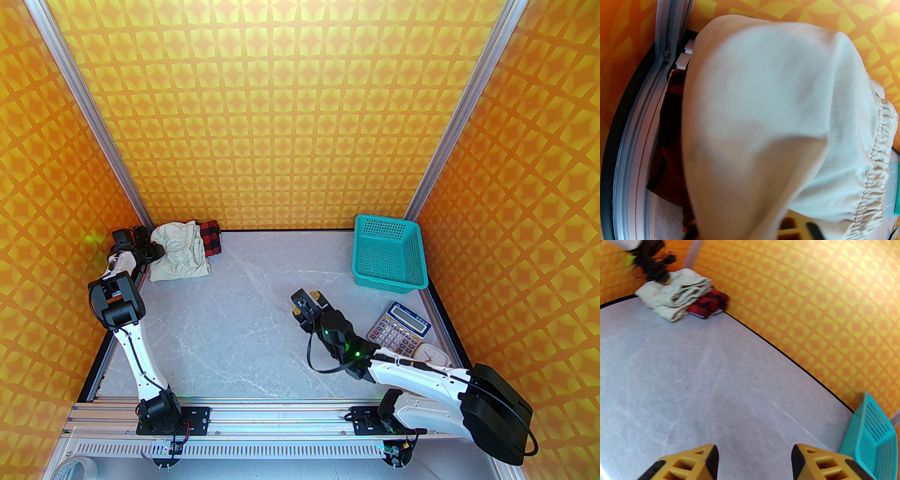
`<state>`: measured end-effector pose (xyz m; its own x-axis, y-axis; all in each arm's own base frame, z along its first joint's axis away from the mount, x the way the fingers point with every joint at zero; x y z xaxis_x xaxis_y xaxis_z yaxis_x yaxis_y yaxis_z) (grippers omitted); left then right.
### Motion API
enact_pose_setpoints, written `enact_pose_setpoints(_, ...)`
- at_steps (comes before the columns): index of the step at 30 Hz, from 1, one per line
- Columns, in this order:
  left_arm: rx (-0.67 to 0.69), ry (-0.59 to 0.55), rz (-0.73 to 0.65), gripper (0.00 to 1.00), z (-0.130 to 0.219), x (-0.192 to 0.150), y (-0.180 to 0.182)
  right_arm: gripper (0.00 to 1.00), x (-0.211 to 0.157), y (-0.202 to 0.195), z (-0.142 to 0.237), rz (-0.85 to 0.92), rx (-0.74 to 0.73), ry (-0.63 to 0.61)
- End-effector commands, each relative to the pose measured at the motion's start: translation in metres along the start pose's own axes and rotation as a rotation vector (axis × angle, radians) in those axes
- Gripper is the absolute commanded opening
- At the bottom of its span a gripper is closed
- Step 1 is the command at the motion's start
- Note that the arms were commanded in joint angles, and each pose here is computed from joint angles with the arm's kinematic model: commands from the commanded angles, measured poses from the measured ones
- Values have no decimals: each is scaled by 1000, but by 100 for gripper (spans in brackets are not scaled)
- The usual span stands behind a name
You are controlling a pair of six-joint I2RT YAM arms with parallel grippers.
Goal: Fold and stack the mixed laundry pile
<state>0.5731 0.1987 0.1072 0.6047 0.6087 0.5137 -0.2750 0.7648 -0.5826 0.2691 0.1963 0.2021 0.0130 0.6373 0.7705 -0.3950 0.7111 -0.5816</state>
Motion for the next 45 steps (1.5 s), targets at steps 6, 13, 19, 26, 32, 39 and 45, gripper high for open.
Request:
enact_pose_setpoints(6,237,-43,56,97,37,19,-7,54,-58,-78,50,-315,-253,310)
enact_pose_setpoints(13,293,-42,-72,99,55,-5,-73,55,-123,-118,66,-582,-448,356)
enact_pose_setpoints(19,257,-41,-122,99,79,-32,-122,58,-153,-141,31,-609,-464,405)
enact_pose_setpoints(26,190,-40,-160,99,116,-71,-168,66,-178,-146,7,-565,-507,199)
enact_pose_setpoints(32,75,-28,-173,99,144,-146,-204,73,-180,-134,-30,-532,-367,121)
enact_pose_setpoints(39,-6,-132,-283,99,186,-240,-182,79,-182,-126,-47,-506,-287,148)
enact_pose_setpoints(45,60,-251,-458,99,186,-252,-136,98,-182,-126,-46,-507,-287,147)
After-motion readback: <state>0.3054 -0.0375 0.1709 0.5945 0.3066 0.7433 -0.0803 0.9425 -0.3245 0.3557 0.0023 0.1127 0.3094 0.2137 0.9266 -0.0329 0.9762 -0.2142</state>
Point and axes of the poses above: each hand's point on the last joint's axis, 136 mm out from that joint toward the fingers, its own z axis back along the fingers, its own y axis along the line the jaws close on, x = y × z, the point moved 4 cm from there along z, back along the fingers, and after that the axes turned 13 degrees about z, right-handed, at the moved point
